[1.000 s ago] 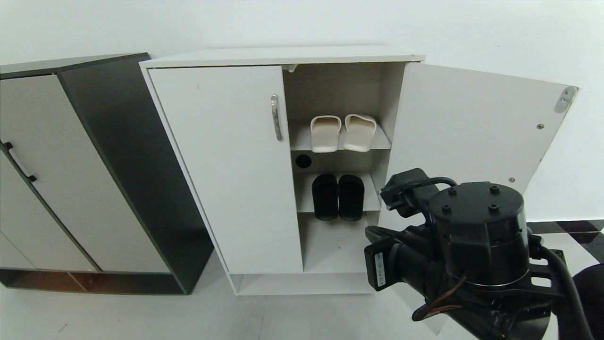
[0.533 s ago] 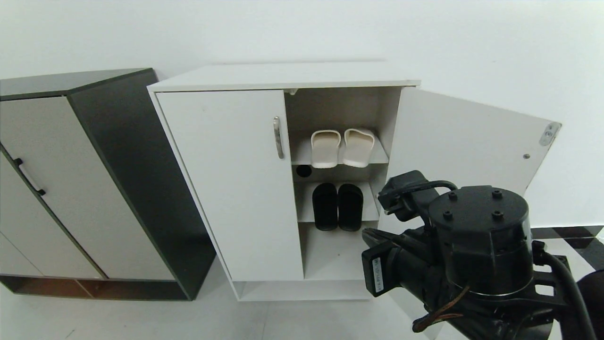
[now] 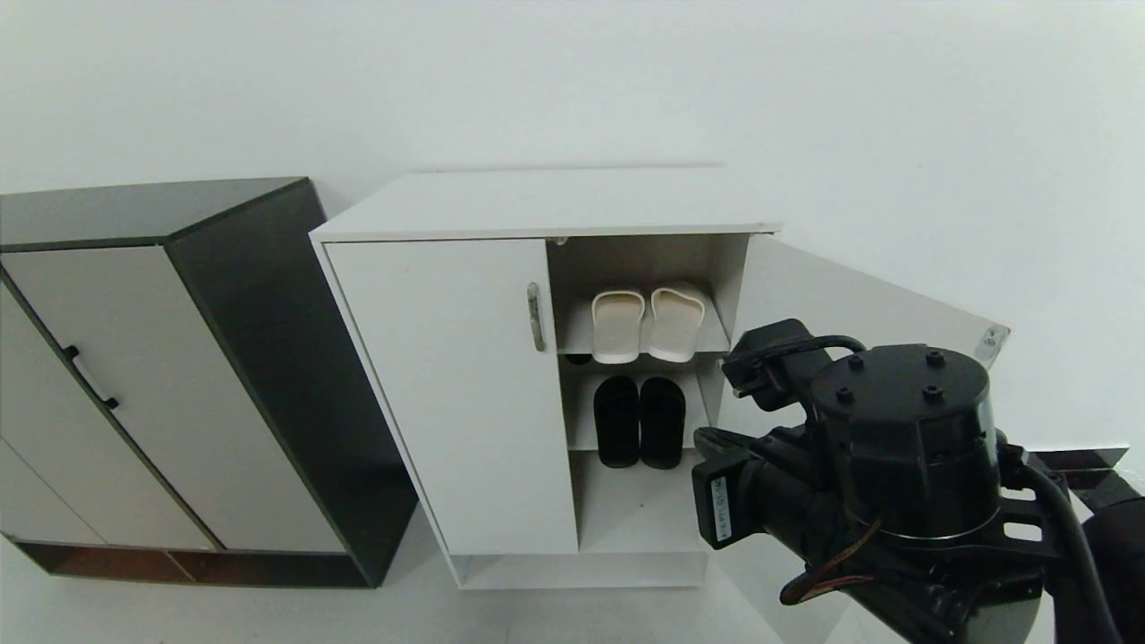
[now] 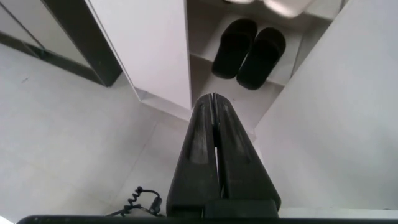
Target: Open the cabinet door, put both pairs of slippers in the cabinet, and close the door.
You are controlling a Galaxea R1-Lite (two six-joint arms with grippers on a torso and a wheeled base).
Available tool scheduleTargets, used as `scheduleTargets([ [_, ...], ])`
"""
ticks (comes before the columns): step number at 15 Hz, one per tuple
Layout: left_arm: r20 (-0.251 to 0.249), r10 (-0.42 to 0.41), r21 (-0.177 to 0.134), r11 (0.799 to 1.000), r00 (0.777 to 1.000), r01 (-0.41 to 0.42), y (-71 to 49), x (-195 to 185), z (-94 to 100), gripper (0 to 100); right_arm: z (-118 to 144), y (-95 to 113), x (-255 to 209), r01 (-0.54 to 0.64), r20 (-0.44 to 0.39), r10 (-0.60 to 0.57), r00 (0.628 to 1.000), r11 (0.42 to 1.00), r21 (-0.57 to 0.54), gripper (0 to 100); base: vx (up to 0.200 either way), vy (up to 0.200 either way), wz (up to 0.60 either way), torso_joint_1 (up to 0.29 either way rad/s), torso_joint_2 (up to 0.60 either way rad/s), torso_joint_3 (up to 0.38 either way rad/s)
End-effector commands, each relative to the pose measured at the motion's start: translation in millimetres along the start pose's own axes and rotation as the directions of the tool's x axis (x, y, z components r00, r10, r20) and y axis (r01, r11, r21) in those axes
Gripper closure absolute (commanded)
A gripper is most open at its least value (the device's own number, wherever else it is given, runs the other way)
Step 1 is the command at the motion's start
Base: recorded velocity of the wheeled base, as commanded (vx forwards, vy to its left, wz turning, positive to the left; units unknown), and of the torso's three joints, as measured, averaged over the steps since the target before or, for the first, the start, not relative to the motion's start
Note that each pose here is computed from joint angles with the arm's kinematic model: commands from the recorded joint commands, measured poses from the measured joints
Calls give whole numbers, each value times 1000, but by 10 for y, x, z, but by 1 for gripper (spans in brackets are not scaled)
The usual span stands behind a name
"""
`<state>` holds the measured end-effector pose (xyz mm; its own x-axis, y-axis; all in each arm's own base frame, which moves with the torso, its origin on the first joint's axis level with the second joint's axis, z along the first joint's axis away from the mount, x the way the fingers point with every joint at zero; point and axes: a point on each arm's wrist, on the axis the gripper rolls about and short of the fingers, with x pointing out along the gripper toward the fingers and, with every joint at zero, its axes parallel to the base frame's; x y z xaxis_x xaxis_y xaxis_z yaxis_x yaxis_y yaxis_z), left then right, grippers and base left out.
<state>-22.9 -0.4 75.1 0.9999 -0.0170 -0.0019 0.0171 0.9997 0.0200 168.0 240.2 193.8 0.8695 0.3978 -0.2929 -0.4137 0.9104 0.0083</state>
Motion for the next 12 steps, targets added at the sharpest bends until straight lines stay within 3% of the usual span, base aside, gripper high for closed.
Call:
scheduleTargets([
  [1,-1,0,0,1000,1000,0,0,1,0,100,1,3,-4,-2,1,2,1000,1000,0,100,0,0,0,159,-481,-330],
  [12,-1,0,0,1000,1000,0,0,1,0,100,-11,-9,6,2,-5,-2,1000,1000,-3,100,0,0,0,195,-508,-312],
])
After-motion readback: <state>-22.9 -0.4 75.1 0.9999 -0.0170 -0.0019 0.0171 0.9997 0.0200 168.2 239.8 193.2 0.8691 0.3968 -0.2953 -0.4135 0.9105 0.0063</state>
